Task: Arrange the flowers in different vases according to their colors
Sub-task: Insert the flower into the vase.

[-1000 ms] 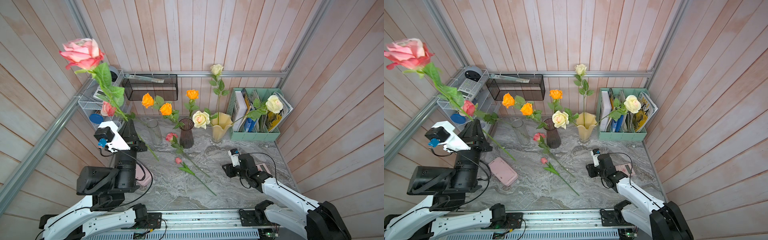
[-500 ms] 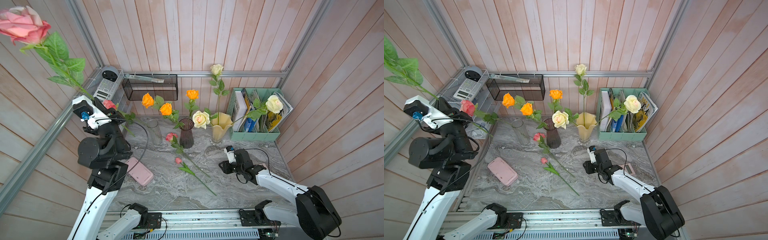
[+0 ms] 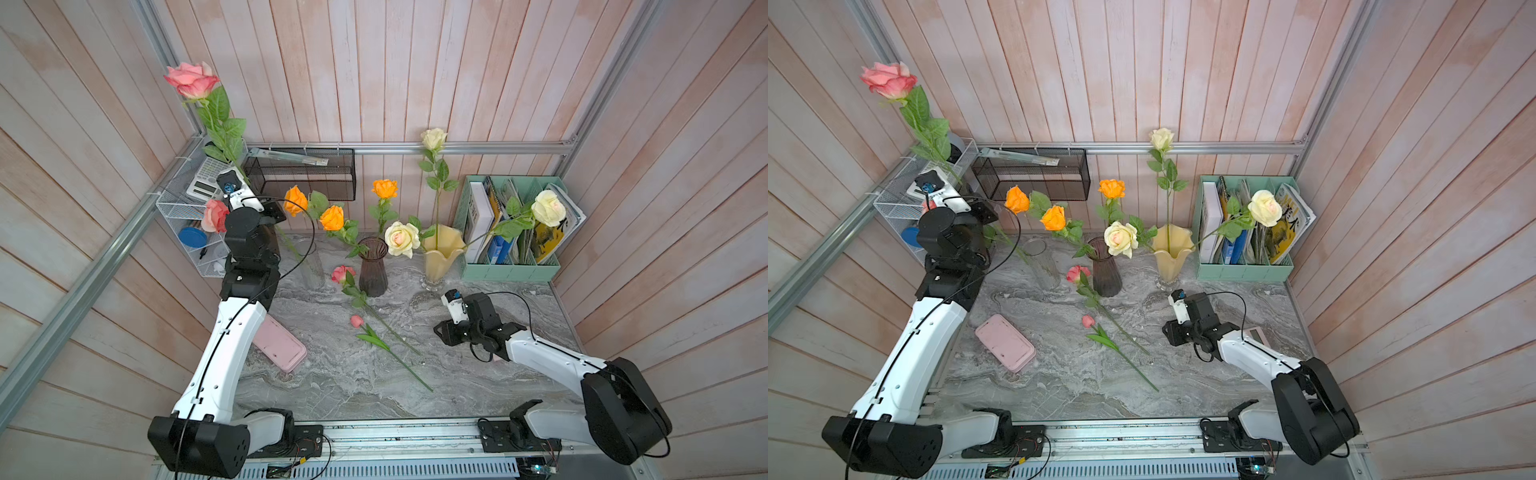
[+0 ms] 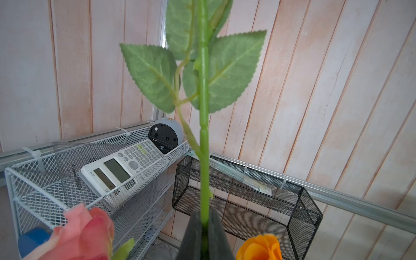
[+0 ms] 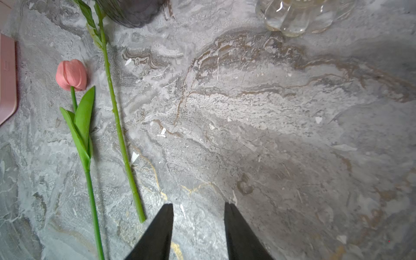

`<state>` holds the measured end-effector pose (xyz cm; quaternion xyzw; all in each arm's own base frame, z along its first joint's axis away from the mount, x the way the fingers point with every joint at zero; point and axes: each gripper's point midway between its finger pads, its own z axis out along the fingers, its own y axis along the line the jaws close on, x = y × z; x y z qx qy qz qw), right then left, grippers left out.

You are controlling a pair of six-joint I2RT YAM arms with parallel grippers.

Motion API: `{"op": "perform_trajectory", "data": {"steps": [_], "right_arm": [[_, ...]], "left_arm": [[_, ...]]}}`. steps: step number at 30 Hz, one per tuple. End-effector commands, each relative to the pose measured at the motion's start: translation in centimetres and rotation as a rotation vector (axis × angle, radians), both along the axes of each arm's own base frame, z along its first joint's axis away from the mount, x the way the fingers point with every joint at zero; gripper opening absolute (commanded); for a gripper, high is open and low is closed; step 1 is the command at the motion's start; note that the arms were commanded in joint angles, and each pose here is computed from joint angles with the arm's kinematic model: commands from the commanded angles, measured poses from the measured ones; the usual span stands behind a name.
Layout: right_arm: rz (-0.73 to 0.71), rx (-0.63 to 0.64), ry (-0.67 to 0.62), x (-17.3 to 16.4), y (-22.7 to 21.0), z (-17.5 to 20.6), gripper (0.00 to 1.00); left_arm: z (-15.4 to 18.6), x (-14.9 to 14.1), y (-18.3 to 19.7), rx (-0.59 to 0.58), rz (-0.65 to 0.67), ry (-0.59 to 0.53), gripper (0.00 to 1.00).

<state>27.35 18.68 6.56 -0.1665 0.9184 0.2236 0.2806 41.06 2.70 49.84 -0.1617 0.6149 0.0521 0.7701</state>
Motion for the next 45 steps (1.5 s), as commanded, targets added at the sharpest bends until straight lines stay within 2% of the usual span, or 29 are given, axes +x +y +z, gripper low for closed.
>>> {"op": "perform_trajectory", "data": {"steps": [1, 8, 20, 31, 36, 39, 41, 45], "right_arm": [[0.033, -0.005, 0.002, 0.2, 0.2, 0.1, 0.43], [0.045, 0.0, 0.021, 0.6, 0.5, -0.6, 0.43], [0.05, -0.003, 0.046, 0.9, 0.2, -1.6, 0.42], [0.065, 0.023, 0.04, 0.9, 0.7, -0.9, 0.42], [0.063, 0.035, 0.032, 0.6, 0.6, -0.3, 0.42], [0.064, 0.038, 0.025, 0.4, 0.5, 0.0, 0.43], [0.062, 0.037, 0.016, 0.3, 0.4, 0.2, 0.43], [0.055, 0.032, 0.026, -0.1, 0.1, 0.3, 0.43]], "left_arm": [[2.6, 0.0, 0.1, 0.003, -0.011, -0.108, 0.0], [1.9, 2.6, -0.2, 0.03, -0.018, -0.128, 0.0], [-2.0, 7.1, -0.4, 0.066, -0.013, -0.105, 0.0], [-9.0, 7.5, -0.6, 0.057, -0.034, -0.047, 0.0], [-10.0, 7.1, -1.1, 0.055, -0.049, -0.038, 0.0], [-10.0, 6.4, -1.8, 0.054, -0.068, -0.035, 0.49], [-9.6, 5.9, -2.0, 0.053, -0.062, -0.039, 0.65], [-8.6, 4.9, -1.9, 0.036, -0.057, -0.036, 0.72]]}}
